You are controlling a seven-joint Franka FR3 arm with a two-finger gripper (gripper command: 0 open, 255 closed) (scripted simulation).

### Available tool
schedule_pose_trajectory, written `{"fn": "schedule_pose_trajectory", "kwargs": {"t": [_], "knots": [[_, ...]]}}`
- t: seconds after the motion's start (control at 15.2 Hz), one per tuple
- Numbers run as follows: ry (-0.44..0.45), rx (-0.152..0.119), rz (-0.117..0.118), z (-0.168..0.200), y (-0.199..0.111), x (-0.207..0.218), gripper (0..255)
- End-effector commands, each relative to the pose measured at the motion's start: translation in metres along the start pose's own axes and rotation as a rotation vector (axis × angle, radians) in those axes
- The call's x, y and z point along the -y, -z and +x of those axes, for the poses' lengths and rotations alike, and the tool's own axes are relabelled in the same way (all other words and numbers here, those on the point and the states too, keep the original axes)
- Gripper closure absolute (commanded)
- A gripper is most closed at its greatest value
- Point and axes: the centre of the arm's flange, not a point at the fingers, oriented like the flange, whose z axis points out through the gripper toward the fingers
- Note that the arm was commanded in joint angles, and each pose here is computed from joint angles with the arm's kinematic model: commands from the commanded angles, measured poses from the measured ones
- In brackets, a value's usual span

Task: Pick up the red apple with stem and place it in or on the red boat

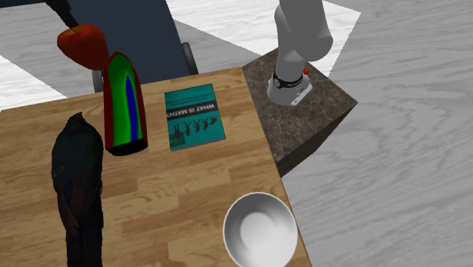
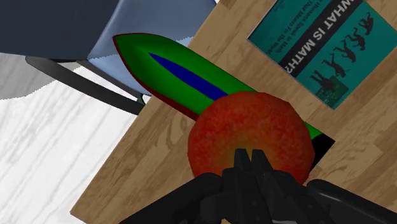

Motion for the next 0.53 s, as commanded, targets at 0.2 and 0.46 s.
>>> {"fn": "schedule_pose_trajectory", "kwargs": {"t": [0.2, 0.46], "knots": [[0.0, -0.001, 0.0, -0.001, -0.027, -0.001, 255], [0.0, -0.001, 0.0, -0.001, -0.048, -0.002, 255]]}}
